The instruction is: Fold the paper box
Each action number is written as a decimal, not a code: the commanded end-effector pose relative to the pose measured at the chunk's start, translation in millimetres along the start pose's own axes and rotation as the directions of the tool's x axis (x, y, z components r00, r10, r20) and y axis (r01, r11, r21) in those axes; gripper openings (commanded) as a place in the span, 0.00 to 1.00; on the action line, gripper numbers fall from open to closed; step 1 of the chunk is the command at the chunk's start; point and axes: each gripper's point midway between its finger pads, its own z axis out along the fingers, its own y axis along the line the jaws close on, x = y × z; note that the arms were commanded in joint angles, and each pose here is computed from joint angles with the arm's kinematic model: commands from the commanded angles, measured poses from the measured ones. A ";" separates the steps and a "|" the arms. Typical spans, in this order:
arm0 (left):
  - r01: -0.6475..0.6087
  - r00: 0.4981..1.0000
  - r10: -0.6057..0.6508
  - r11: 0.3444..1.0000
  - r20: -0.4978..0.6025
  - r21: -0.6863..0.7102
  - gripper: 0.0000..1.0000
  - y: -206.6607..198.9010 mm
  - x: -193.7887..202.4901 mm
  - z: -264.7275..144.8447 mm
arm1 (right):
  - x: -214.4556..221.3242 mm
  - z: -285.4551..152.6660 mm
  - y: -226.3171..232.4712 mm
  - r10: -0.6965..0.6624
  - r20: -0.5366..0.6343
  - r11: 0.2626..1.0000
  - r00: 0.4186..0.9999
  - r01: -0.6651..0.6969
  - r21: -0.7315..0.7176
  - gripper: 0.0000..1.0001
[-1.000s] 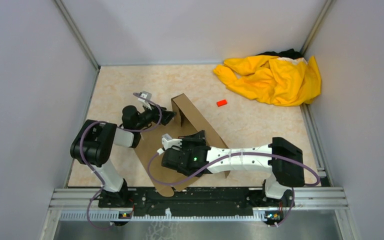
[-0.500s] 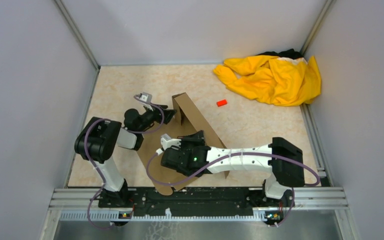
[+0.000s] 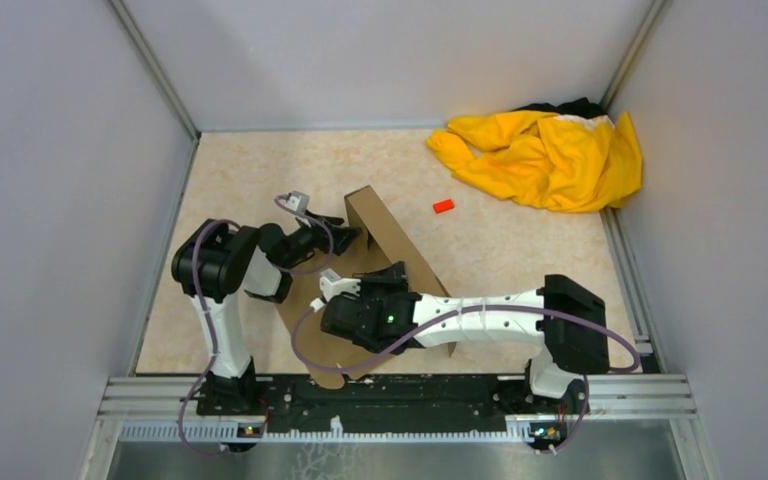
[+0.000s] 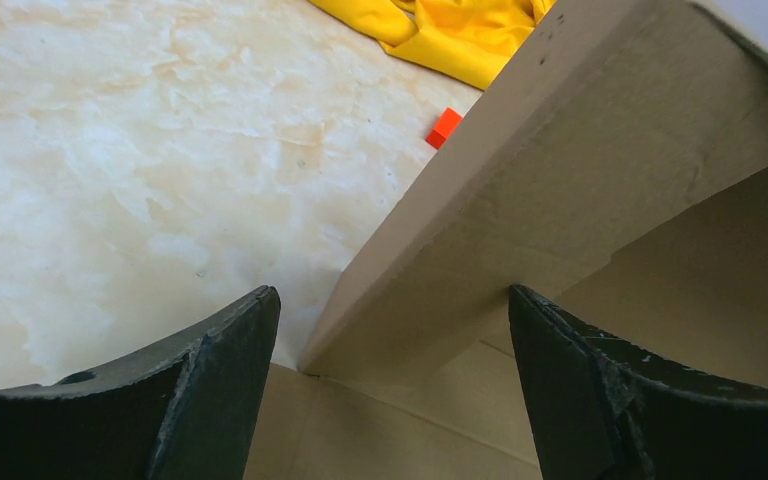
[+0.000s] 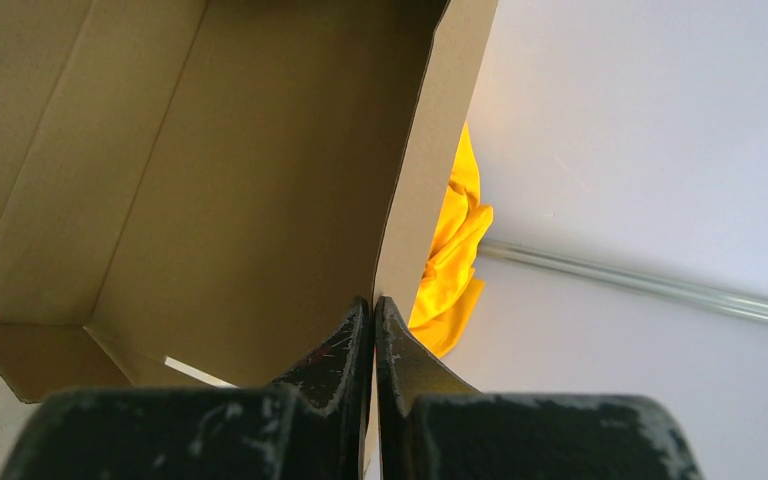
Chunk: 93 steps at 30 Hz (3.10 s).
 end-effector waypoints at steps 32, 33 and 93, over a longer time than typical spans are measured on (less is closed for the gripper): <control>-0.077 0.968 0.075 0.997 0.240 0.003 0.65 -14.4 -40.3 25.8 | -35.1 -11.1 9.7 0.095 0.152 0.987 0.984 -0.073 -0.140 0.00; -0.076 0.968 0.073 0.997 0.240 0.001 0.73 -13.5 -39.8 26.4 | -35.4 -11.6 9.7 0.098 0.155 0.987 0.983 -0.076 -0.142 0.00; -0.097 0.992 0.079 0.977 0.098 0.191 0.68 -32.2 -18.4 76.4 | 26.3 32.2 -79.6 0.767 -0.047 0.616 0.640 -0.755 -0.226 0.46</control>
